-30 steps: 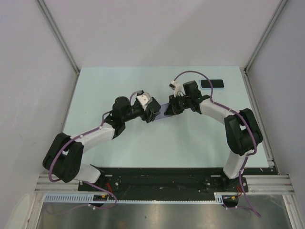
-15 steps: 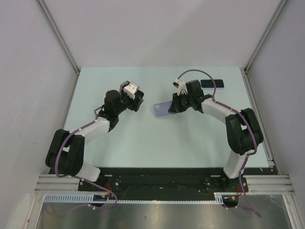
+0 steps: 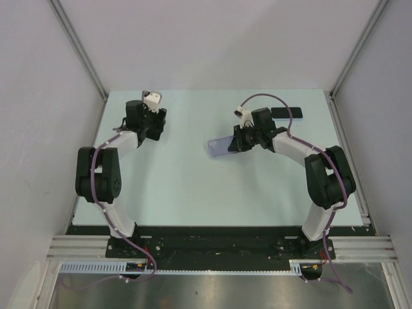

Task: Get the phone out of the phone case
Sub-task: Place the phone at the center of the board.

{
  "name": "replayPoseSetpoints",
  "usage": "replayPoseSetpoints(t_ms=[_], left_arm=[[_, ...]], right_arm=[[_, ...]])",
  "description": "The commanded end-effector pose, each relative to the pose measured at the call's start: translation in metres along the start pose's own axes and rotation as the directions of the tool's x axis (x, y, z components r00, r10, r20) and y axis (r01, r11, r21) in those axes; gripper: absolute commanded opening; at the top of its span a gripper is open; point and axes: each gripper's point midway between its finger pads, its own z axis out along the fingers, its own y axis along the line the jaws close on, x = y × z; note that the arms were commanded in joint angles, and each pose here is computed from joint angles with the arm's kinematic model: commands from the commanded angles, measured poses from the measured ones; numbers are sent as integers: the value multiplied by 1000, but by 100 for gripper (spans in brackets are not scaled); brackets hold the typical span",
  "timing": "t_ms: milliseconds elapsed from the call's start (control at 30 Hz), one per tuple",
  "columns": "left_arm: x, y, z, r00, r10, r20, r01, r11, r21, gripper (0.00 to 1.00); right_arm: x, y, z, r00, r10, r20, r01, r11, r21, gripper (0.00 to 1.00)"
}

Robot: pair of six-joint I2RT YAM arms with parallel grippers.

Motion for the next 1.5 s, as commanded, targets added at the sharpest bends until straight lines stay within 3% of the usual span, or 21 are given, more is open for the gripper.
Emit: replayPoseSetpoints(t_ms=[0, 267, 700, 967, 1133, 1467], left_arm=[[-12, 42, 12, 999, -38, -17, 37, 997, -71, 19], [-12, 94, 26, 995, -95, -40, 89, 987, -134, 20], [23, 107, 42, 965, -141, -221, 113, 985, -132, 25], [28, 119, 50, 949, -193, -250, 162, 977, -138, 25], [31, 130, 51, 943, -197, -267, 157, 974, -164, 34], [48, 137, 57, 929, -159, -334, 107, 980, -170, 43]], right_arm=[[-28, 9, -12, 996, -43, 72, 44, 999, -11, 0], [-28, 8, -12, 996, -45, 74, 46, 999, -10, 0], [-30, 9, -14, 996, -47, 79, 48, 999, -13, 0], [-30, 11, -16, 996, -45, 79, 47, 999, -23, 0], [-30, 11, -16, 996, -43, 79, 45, 999, -27, 0], [-33, 14, -17, 995, -52, 89, 54, 998, -29, 0]])
